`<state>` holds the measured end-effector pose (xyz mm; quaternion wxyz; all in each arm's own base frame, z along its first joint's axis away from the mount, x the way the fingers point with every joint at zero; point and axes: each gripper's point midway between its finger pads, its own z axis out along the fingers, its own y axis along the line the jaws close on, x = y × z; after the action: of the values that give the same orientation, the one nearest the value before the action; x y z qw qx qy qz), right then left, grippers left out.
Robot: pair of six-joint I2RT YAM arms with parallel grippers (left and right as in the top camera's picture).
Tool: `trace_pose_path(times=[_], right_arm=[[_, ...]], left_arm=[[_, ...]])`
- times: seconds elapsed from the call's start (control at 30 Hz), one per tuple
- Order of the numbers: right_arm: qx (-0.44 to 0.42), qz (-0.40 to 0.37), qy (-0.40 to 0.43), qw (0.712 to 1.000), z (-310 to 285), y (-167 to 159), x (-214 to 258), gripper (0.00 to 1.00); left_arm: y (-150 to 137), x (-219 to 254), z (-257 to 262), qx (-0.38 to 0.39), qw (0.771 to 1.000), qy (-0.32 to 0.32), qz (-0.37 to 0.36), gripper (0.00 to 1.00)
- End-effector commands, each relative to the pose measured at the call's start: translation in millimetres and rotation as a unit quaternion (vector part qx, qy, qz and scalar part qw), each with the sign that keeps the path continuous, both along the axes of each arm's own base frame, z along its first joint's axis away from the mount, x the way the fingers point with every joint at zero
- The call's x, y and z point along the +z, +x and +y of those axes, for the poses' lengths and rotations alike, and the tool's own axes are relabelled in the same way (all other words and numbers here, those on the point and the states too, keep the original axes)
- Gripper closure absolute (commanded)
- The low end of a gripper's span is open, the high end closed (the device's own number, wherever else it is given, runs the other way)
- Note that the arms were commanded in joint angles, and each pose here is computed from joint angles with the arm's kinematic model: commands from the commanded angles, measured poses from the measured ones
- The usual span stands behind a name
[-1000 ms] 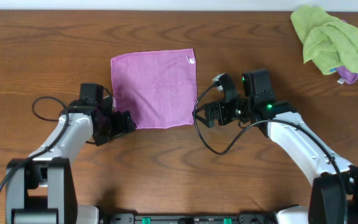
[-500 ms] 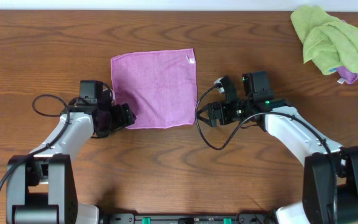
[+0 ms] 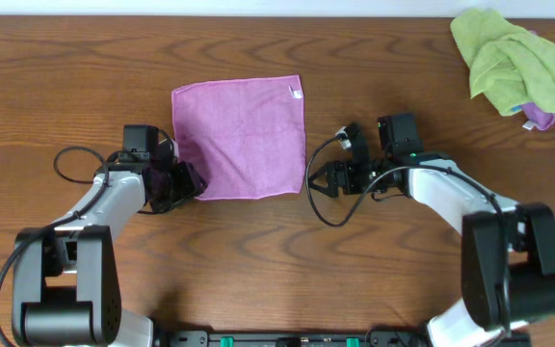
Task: Fold the cloth
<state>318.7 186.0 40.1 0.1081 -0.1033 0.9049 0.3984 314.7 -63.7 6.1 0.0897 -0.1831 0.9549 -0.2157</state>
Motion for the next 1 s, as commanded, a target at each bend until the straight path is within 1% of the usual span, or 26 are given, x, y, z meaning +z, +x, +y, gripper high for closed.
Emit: trace_pose_path(times=[0.0, 0.03, 0.07, 0.13, 0.2, 0.33, 0.4, 0.47, 0.8, 0.9, 0.97], right_arm=[[0.005, 0.043, 0.039, 0.998, 8.2, -8.3, -6.8, 0.26], [0.007, 0.051, 0.044, 0.998, 9.4, -10.1, -9.4, 0.40], [0.008, 0.055, 0.046, 0.997, 9.9, -11.2, -11.5, 0.44], [0.010, 0.062, 0.045, 0.997, 10.7, -13.0, -15.9, 0.41], [0.012, 0.058, 0.046, 0.997, 12.8, -12.2, -16.5, 0.41], [0.024, 0.042, 0.050, 0.998, 25.1, -10.0, -14.4, 0.32], [0.030, 0.032, 0.048, 0.998, 31.2, -8.9, -15.1, 0.31], [0.031, 0.026, 0.041, 0.998, 33.8, -7.6, -18.7, 0.31], [0.025, 0.038, 0.037, 0.998, 35.2, -4.5, -40.5, 0.31], [0.015, 0.052, 0.037, 0.998, 35.9, -3.7, -49.7, 0.32], [0.015, 0.059, 0.035, 0.998, 35.2, -5.2, -55.4, 0.34]], left_arm=[[-4.7, -6.9, 0.2, 0.002, 1.000, -0.002, 0.014, 0.65], [-4.2, -6.8, 0.1, 0.002, 1.000, -0.003, 0.013, 0.73], [-4.0, -6.7, 0.1, 0.003, 1.000, -0.003, 0.013, 0.79], [-3.2, -6.5, 0.0, 0.011, 1.000, -0.005, 0.014, 0.89], [-1.5, -4.7, -2.6, 0.013, 1.000, -0.015, 0.013, 0.91], [3.4, -0.5, -6.4, 0.015, 0.999, -0.028, 0.005, 0.91], [4.4, 0.2, -6.4, 0.016, 0.999, -0.028, 0.004, 0.91], [4.9, 0.6, -6.4, 0.016, 0.999, -0.028, 0.004, 0.94], [10.5, 7.6, -11.1, 0.011, 0.999, -0.043, -0.004, 0.94], [12.6, 9.6, -11.6, 0.011, 0.999, -0.045, -0.007, 0.94], [13.8, 10.9, -11.6, 0.011, 0.999, -0.045, -0.008, 0.94]])
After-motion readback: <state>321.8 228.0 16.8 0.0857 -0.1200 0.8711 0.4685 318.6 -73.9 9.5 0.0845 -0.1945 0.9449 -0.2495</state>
